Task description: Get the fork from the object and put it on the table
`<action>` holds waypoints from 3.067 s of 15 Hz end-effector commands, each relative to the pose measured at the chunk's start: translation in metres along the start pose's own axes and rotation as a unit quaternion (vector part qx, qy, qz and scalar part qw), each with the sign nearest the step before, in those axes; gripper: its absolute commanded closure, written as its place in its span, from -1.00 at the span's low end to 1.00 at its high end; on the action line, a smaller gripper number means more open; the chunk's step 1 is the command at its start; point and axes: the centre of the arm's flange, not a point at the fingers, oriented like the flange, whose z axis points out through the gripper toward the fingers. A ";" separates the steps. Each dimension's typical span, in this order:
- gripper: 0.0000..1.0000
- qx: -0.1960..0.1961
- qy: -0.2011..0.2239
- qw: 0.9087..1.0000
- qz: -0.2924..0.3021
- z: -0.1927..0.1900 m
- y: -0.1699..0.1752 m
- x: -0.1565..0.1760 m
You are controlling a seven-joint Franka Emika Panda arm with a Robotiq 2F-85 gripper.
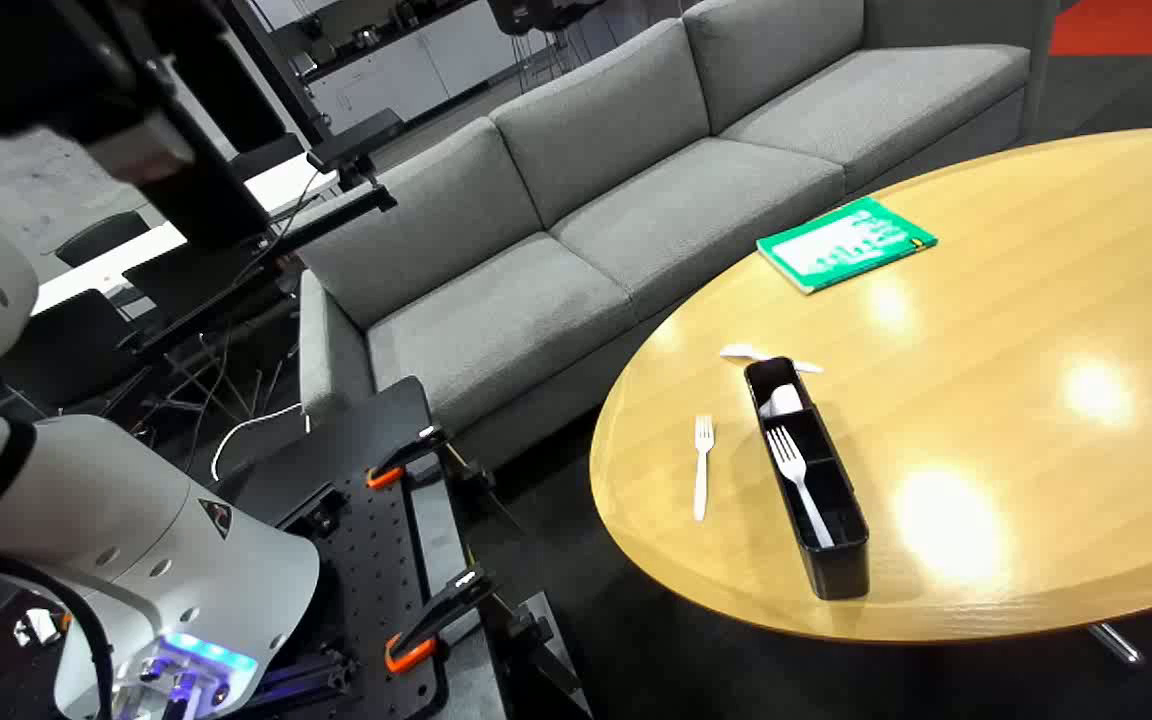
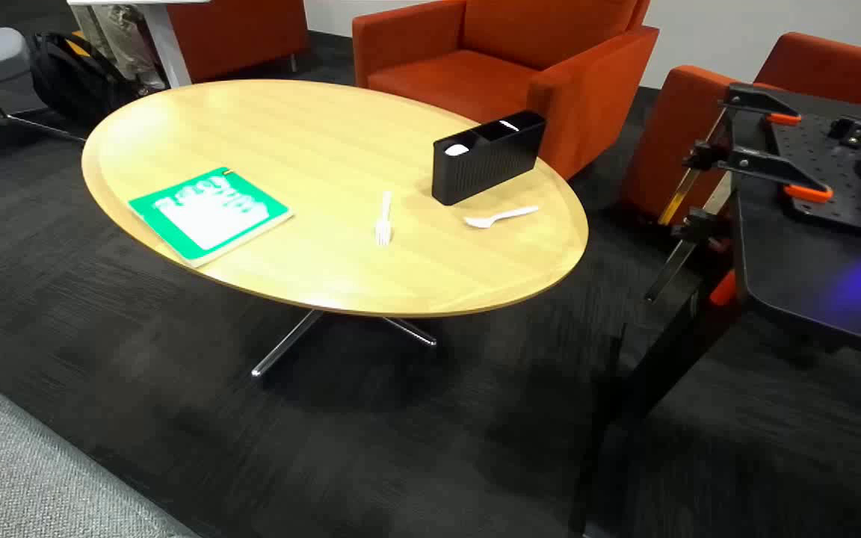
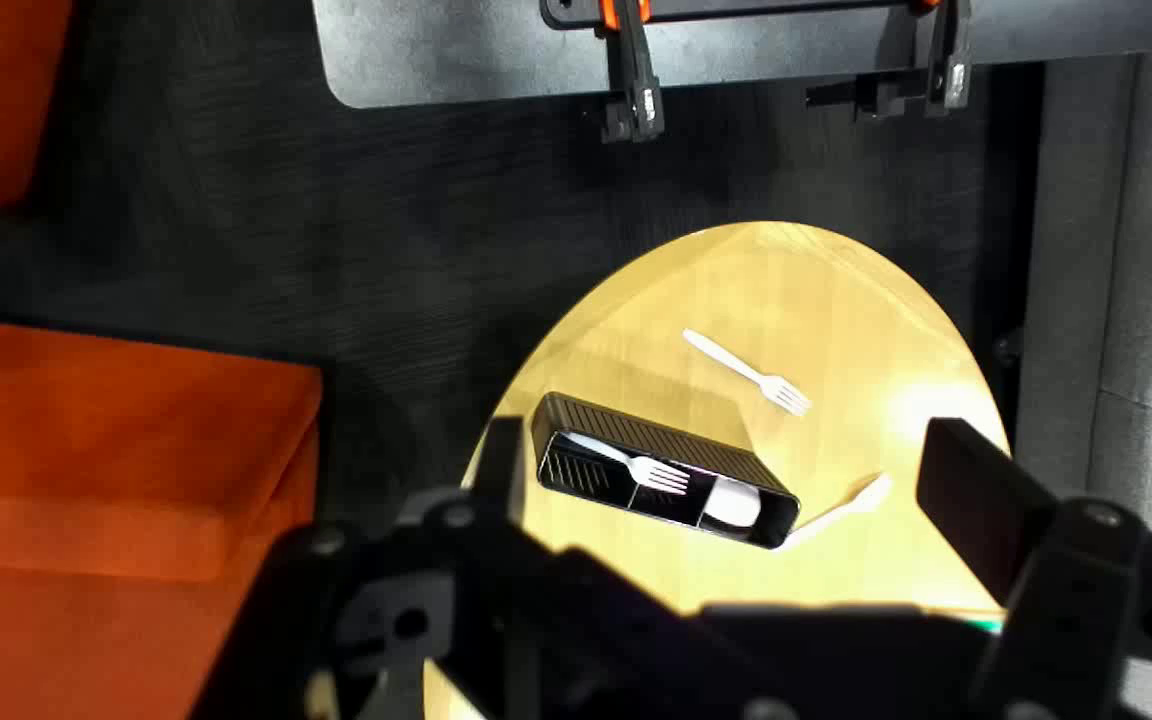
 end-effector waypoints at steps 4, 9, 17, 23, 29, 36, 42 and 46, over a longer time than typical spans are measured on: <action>-1.00 0.000 0.000 1.000 0.000 0.000 0.000 0.000; -1.00 0.002 0.005 1.000 -0.003 0.004 -0.011 0.012; -1.00 -0.080 0.024 0.996 0.014 0.078 -0.108 0.094; -1.00 -0.133 0.045 0.986 0.088 0.165 -0.173 0.156; -1.00 -0.153 0.026 0.979 0.129 0.205 -0.185 0.156; -1.00 -0.159 0.024 0.975 0.156 0.218 -0.192 0.174; -1.00 -0.211 0.028 0.948 0.238 0.287 -0.223 0.214; -1.00 -0.256 0.039 0.924 0.282 0.341 -0.226 0.235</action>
